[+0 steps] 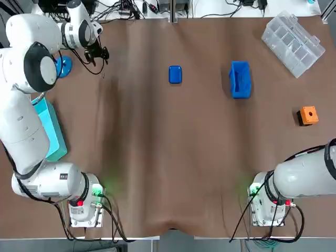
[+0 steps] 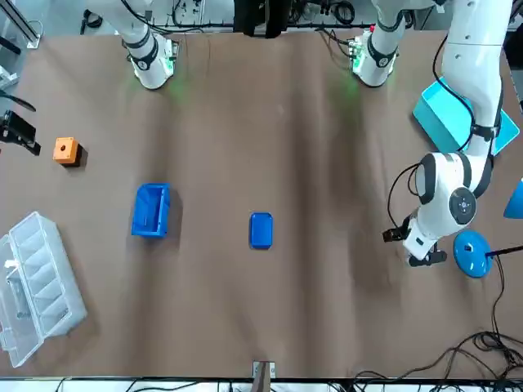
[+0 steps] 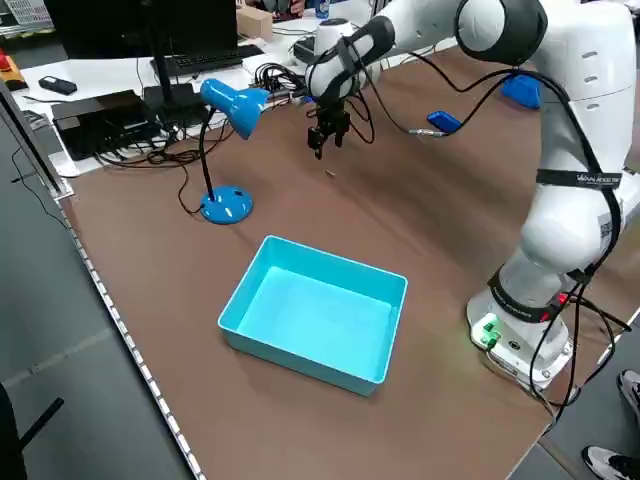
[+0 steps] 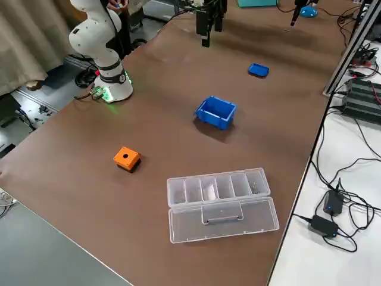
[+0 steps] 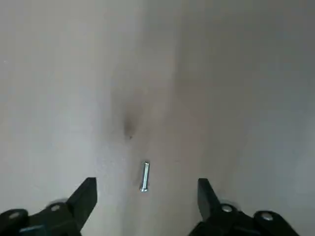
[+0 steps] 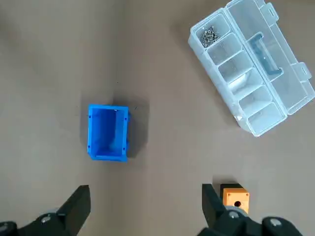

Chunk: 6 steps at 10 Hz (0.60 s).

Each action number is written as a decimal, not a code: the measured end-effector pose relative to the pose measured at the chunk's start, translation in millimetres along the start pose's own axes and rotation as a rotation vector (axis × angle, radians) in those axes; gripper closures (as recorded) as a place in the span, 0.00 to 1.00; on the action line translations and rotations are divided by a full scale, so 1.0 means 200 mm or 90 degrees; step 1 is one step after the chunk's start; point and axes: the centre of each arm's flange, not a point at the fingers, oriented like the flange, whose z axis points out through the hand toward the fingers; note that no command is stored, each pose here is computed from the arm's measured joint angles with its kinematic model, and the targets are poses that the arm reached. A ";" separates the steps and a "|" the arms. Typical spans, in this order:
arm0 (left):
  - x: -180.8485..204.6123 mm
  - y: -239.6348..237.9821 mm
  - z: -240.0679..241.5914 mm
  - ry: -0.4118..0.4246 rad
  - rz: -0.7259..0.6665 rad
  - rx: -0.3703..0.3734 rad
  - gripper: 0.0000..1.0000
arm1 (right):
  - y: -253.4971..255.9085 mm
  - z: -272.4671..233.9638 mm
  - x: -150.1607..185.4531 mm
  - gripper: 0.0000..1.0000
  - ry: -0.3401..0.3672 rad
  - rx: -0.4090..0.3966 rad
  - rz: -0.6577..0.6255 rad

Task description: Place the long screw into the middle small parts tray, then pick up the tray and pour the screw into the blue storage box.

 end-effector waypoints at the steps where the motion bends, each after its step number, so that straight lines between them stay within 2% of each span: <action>1: 0.00 -0.01 0.03 -0.006 0.001 0.001 0.16 | 0.00 0.00 0.00 0.00 0.000 0.004 0.017; 6: -0.03 -0.02 0.18 -0.037 0.006 0.009 0.26 | -0.04 0.00 0.01 0.00 0.001 0.008 0.025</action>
